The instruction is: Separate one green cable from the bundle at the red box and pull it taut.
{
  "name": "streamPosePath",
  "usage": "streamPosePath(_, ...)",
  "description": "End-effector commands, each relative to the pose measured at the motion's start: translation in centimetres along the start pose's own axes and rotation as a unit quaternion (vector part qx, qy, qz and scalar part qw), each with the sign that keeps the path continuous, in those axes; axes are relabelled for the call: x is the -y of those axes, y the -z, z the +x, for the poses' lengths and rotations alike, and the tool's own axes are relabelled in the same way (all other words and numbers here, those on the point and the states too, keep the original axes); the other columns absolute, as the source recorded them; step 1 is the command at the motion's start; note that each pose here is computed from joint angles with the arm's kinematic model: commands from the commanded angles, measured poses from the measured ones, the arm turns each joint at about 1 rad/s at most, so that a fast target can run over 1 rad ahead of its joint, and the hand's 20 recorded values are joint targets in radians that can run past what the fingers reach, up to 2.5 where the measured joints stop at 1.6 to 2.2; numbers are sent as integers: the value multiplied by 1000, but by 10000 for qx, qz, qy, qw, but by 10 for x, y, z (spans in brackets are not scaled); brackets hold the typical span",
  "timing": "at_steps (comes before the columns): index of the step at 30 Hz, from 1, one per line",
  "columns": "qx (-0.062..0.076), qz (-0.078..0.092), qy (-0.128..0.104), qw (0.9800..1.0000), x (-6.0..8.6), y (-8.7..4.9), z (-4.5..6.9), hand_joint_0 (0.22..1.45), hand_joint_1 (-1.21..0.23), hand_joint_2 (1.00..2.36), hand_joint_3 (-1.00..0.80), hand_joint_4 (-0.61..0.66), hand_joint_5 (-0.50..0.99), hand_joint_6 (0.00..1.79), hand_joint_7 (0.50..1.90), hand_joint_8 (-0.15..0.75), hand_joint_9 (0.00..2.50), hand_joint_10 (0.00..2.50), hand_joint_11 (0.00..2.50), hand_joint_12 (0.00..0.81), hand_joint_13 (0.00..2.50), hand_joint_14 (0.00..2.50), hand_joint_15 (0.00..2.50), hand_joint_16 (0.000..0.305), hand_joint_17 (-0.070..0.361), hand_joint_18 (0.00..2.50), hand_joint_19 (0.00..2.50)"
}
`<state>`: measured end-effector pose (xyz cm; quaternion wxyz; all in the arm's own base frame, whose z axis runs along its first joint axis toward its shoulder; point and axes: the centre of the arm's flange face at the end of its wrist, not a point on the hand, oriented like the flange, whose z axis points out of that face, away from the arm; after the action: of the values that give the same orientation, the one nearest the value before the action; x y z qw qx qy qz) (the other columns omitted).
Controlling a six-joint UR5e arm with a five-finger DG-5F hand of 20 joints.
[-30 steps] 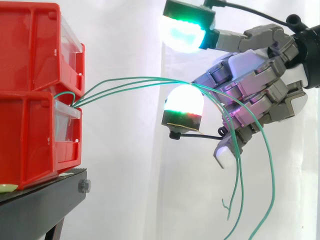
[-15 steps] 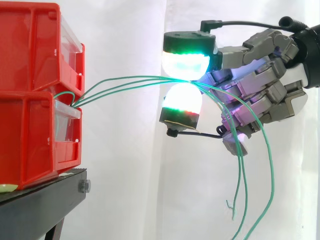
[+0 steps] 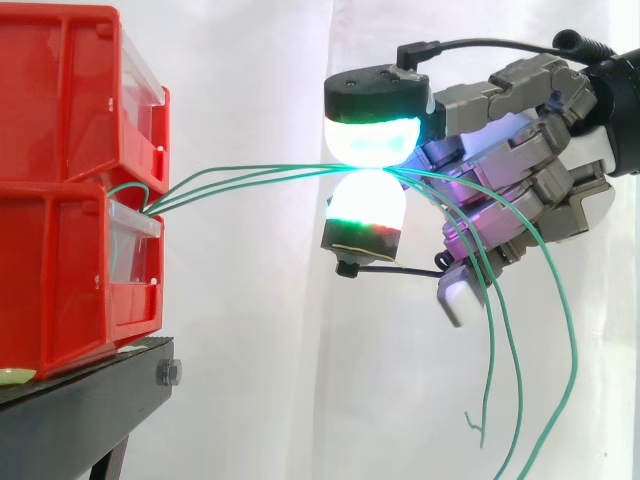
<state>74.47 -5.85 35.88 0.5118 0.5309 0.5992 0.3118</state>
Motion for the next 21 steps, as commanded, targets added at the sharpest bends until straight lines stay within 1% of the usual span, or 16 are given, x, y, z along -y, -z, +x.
streamPosePath(1, -10, 1, 2, 10000, -1, 1, 0, 596, -728, 1031, -67, 211, 35, 756, 1278, 284, 2089, 2110, 1435, 375, 1320, 2500, 863, 89, 200, 1101, 172)
streamPosePath(2, -10, 1, 2, 10000, -1, 1, 0, 567, -703, 1103, -93, 218, 33, 759, 1273, 296, 2081, 2127, 1430, 384, 1320, 2500, 844, 92, 208, 1111, 142)
streamPosePath(3, -11, 8, 4, 10000, 0, 0, 1, 557, -686, 1095, -91, 221, 32, 759, 1280, 307, 2041, 2195, 1406, 400, 1313, 2500, 838, 95, 214, 1105, 111)
streamPosePath(4, -11, 8, 4, 10000, 0, 0, 1, 561, -683, 1069, -91, 222, 31, 759, 1278, 307, 2036, 2200, 1397, 400, 1305, 2500, 823, 96, 216, 1100, 110)
streamPosePath(5, -10, 1, 2, 10000, -1, 1, 0, 563, -673, 1011, -93, 227, 28, 759, 1277, 311, 1999, 2240, 1389, 405, 1287, 2500, 825, 96, 215, 1091, 97)
streamPosePath(6, -10, 1, 2, 10000, -1, 1, 0, 540, -649, 1008, -149, 229, 22, 766, 1267, 312, 1950, 2326, 1354, 403, 1261, 2500, 831, 90, 202, 1039, 173)
streamPosePath(8, -26, 5, 6, 10000, 0, 0, 2, 527, -631, 1011, -192, 233, 16, 772, 1258, 308, 1890, 2408, 1320, 399, 1228, 2500, 835, 86, 194, 1011, 221)
streamPosePath(9, -19, 7, 4, 10000, 0, 0, 1, 519, -631, 1011, -214, 237, 13, 773, 1254, 319, 1864, 2453, 1263, 400, 1227, 2500, 829, 86, 195, 998, 225)
streamPosePath(10, -26, 5, 6, 10000, 0, 0, 2, 519, -631, 1012, -218, 238, 13, 772, 1254, 318, 1862, 2445, 1294, 399, 1226, 2500, 828, 86, 194, 995, 227)
streamPosePath(11, -19, 7, 4, 10000, 0, 0, 1, 503, -629, 1011, -236, 239, 9, 773, 1256, 320, 1817, 2493, 1257, 409, 1210, 2500, 830, 86, 193, 990, 228)
streamPosePath(14, -19, 7, 4, 10000, 0, 0, 1, 491, -627, 1010, -278, 242, 7, 772, 1254, 321, 1812, 2475, 1269, 416, 1210, 2500, 818, 86, 194, 982, 223)
streamPosePath(15, -19, 7, 4, 10000, 0, 0, 1, 475, -618, 1008, -321, 242, 7, 772, 1252, 329, 1812, 2477, 1267, 408, 1205, 2500, 815, 86, 193, 974, 240)
streamPosePath(16, -26, 5, 6, 10000, 0, 0, 2, 453, -595, 1009, -373, 244, -4, 788, 1227, 307, 1741, 2500, 1276, 382, 1137, 2500, 860, 72, 163, 911, 498)
streamPosePath(19, -19, 7, 4, 10000, 0, 0, 1, 430, -566, 1000, -500, 245, -1, 782, 1225, 316, 1757, 2500, 1255, 390, 1152, 2500, 853, 76, 170, 920, 408)
streamPosePath(21, -19, 7, 4, 10000, 0, 0, 1, 399, -479, 1000, -500, 247, 3, 774, 1226, 325, 1788, 2500, 1237, 409, 1187, 2500, 813, 83, 186, 951, 286)
